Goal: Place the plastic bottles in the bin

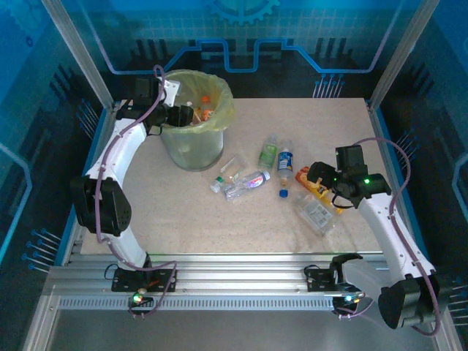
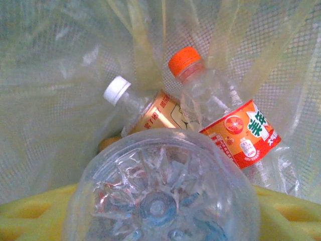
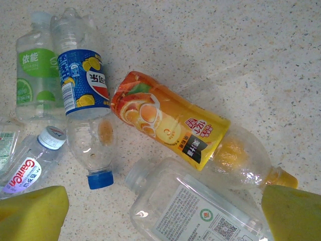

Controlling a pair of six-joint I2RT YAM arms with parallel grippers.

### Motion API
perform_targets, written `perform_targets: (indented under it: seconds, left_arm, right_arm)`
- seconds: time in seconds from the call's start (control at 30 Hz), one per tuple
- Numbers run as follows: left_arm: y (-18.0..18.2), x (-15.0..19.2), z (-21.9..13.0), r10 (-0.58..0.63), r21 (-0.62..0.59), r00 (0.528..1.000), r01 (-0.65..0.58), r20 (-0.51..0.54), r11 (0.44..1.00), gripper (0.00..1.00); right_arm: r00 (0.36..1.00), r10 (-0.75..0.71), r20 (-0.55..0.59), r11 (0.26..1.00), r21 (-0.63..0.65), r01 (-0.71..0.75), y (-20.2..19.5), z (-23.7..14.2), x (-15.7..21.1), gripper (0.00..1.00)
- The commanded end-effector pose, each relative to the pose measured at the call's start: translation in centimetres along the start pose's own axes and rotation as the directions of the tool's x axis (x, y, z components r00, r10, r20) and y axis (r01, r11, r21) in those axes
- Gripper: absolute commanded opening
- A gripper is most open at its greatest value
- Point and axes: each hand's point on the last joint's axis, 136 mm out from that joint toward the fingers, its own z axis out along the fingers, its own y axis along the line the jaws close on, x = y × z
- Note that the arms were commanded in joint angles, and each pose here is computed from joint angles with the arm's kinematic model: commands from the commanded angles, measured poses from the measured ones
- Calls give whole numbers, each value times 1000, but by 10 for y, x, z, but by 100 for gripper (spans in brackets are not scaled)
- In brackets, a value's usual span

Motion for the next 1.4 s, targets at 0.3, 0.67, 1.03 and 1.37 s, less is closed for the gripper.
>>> perform_targets:
  seconds: [0.3,0.67,1.03,1.37]
  left_arm:
    - [-16,-38,-52,-74,28,984,70,165,997,87]
    - [-31,-59,-87,-134,63,958,122,255,991,75]
    - [-141,-44,-115,64,168,958,-114,280,979,75]
    - [-221,24,-67,292,167,948,-311,131,936,76]
  right_arm:
    - [1000,2,-6,1000,-8,-2,2,1,5,100]
    - [1000,3,1,1000,-12,-3,2,-2,5,100]
    - [1000,6,4,1000,-17,-6,3,-2,4,100]
    - [1000,4,15,1000,12,-4,-2,-4,1,100]
